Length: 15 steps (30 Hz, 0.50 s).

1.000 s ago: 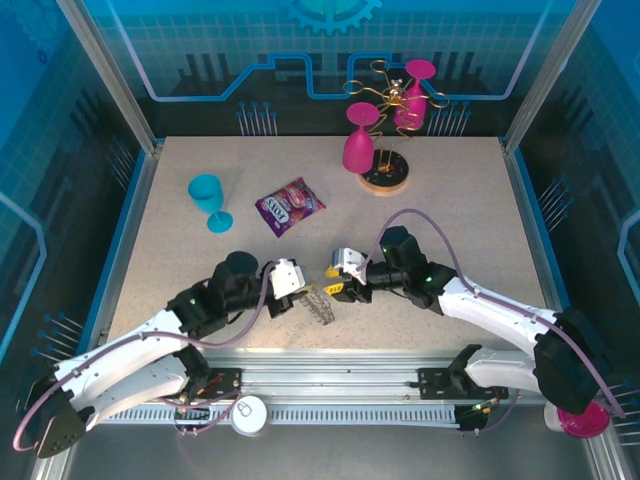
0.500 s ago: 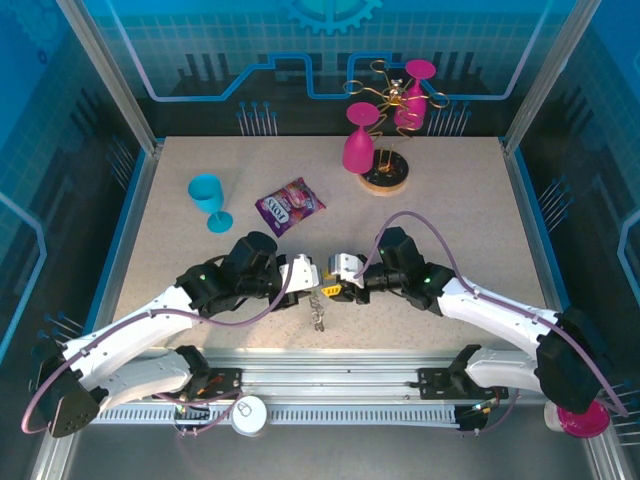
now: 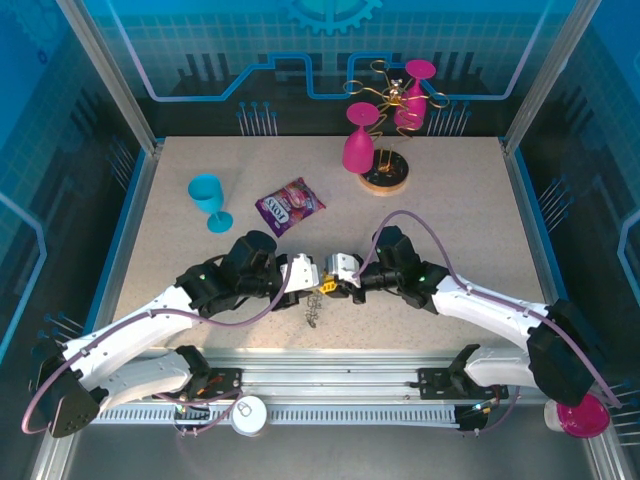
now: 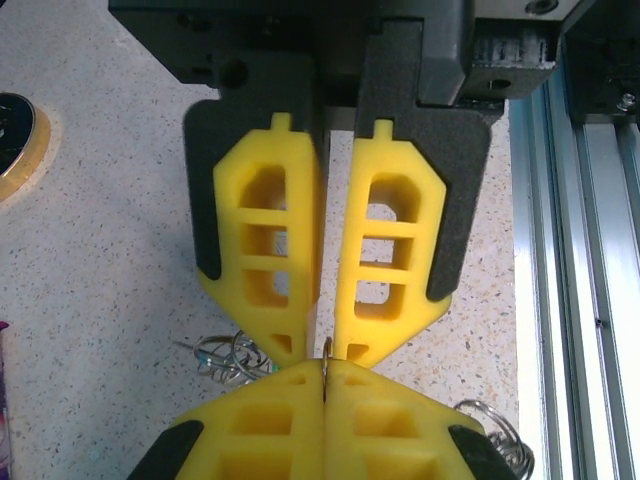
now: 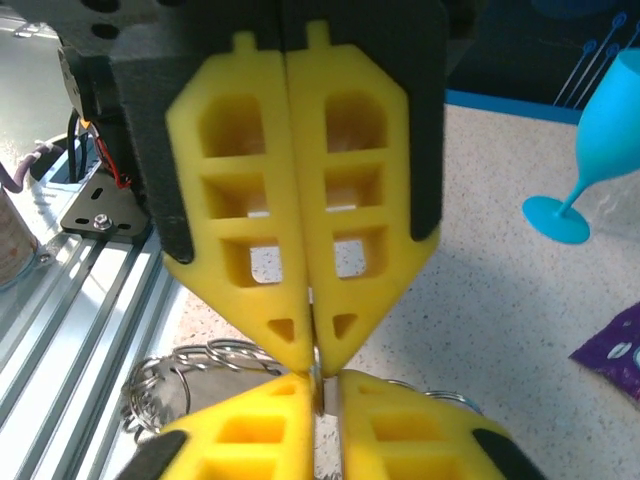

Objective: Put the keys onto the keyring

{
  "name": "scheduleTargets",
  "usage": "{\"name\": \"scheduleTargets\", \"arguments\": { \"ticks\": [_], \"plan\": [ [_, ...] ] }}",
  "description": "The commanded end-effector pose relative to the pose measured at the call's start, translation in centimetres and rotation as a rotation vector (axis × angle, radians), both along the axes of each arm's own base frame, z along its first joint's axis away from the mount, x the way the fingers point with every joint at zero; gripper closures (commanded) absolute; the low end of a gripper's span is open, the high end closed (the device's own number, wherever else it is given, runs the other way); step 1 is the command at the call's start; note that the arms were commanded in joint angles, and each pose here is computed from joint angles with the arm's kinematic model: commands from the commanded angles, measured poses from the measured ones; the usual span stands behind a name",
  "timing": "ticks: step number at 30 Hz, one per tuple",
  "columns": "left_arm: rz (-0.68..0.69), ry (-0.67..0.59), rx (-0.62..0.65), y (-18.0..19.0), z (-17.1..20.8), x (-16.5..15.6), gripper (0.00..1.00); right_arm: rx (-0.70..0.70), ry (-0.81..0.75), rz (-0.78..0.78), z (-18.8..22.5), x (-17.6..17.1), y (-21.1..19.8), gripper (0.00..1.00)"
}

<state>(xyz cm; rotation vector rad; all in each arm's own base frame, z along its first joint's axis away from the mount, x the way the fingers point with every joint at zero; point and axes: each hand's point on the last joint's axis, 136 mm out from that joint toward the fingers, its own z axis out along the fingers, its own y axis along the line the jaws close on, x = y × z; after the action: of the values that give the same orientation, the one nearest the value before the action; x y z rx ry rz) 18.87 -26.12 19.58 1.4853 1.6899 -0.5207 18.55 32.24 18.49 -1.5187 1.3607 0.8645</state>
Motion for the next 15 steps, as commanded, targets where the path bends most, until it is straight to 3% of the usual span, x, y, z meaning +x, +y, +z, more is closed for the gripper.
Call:
{"name": "scheduleTargets", "arguments": {
  "ticks": [1, 4, 6, 9, 15],
  "plan": [
    [-0.023, 0.011, -0.056, -0.7, 1.0, -0.3, 1.00, 0.050, 0.000, 0.027, 0.7, -0.4, 0.8, 0.97],
    [0.007, 0.007, -0.068, -0.6, 1.2, 0.1, 1.00, 0.072, 0.008, 0.038, 0.9, -0.5, 1.1, 1.00],
    [0.058, -0.005, -0.092, -0.4, 1.4, 0.8, 0.76, 0.078, 0.015, 0.031, 0.7, -0.4, 1.0, 1.00],
    [0.093, -0.028, -0.141, 0.3, 1.5, 0.9, 0.63, 0.104, 0.033, 0.018, 0.6, -0.2, 0.5, 1.00],
    [0.179, 0.005, -0.234, 2.1, 0.3, 0.1, 0.60, 0.133, 0.070, 0.018, 0.3, -0.2, 0.0, 1.00]
  ]
}}
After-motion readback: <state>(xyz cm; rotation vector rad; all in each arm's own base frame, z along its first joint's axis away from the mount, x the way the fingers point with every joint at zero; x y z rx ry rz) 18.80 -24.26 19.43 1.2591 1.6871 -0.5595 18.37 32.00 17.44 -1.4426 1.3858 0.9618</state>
